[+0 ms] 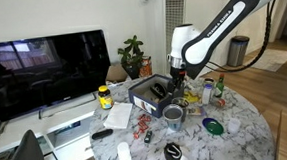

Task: Remove both the metallic and clear cup from the shoe box at the same time and put them on the table, pick up the clear cup and put it in the metallic cup

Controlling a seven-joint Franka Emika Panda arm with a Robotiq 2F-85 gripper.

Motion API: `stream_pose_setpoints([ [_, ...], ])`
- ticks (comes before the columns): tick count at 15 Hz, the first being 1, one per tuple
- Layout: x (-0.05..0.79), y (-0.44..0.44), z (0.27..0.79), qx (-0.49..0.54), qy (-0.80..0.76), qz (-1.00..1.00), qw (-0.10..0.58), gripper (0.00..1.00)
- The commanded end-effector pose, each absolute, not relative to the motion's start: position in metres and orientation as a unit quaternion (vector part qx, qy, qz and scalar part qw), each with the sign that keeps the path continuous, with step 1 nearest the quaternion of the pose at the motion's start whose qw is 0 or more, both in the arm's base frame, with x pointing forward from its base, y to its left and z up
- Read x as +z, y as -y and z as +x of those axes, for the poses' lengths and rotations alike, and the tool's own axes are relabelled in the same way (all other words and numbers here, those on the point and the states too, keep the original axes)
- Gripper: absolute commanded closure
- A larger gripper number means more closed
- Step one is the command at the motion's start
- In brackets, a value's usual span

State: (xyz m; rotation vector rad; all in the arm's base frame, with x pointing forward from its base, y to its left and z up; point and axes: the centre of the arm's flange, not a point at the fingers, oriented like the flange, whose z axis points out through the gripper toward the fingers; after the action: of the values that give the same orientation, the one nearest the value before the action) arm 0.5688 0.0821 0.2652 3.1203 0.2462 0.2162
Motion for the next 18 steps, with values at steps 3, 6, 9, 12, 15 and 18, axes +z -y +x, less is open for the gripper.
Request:
stream_pose_setpoints([
  [3,0.250,-0.057,0.581,0.050,-0.225,0.973,0.020,0.00],
  [6,0.238,-0.051,0.587,0.032,-0.292,0.956,-0.001,0.00],
  [9,0.225,-0.053,0.589,0.004,-0.352,0.936,-0.017,0.00],
  [12,0.220,-0.052,0.590,-0.012,-0.391,0.920,-0.021,0.00],
  [15,0.213,-0.050,0.591,-0.020,-0.413,0.910,-0.027,0.00],
  [18,0.205,-0.054,0.593,-0.007,-0.421,0.907,-0.029,0.00],
])
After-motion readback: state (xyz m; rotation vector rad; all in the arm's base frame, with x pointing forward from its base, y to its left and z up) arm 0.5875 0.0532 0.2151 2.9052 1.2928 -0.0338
